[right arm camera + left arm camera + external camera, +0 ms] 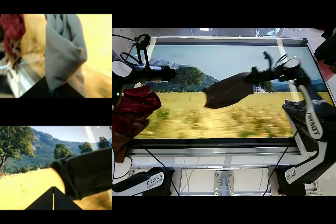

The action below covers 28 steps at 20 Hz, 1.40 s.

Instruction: Fold the shirts.

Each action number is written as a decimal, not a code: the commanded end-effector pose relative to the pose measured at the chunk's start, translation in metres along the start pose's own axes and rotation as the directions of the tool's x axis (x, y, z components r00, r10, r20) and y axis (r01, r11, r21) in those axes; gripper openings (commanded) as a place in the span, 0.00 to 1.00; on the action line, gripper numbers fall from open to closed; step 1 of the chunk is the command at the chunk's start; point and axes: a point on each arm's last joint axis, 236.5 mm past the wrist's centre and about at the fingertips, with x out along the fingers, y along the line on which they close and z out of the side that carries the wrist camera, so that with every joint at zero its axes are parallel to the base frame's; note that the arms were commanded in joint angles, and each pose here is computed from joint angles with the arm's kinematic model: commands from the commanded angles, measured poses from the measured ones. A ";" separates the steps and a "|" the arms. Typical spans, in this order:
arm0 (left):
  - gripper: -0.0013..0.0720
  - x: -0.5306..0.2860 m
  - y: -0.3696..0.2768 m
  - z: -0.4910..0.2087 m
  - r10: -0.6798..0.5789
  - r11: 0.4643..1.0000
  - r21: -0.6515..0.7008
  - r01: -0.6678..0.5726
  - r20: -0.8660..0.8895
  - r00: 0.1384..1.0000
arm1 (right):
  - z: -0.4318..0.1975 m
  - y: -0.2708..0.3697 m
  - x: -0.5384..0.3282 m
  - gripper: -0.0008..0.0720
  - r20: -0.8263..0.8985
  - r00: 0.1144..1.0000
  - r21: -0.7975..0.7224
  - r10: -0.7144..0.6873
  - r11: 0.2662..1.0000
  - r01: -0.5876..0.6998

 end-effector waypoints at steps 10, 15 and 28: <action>0.03 0.000 -0.001 -0.001 -0.002 1.000 0.000 0.002 -0.005 1.000 | -0.108 -0.131 -0.370 0.02 0.183 0.705 0.420 -0.685 0.703 0.574; 0.03 0.000 -0.002 -0.004 -0.008 1.000 0.001 0.008 -0.018 1.000 | -0.228 -0.182 -0.357 0.02 0.129 0.685 0.678 -0.717 0.568 0.467; 0.03 0.000 -0.004 -0.006 -0.018 1.000 -0.004 0.018 -0.026 0.999 | -0.158 -0.115 -0.425 0.53 0.473 0.502 0.665 -0.724 0.667 0.336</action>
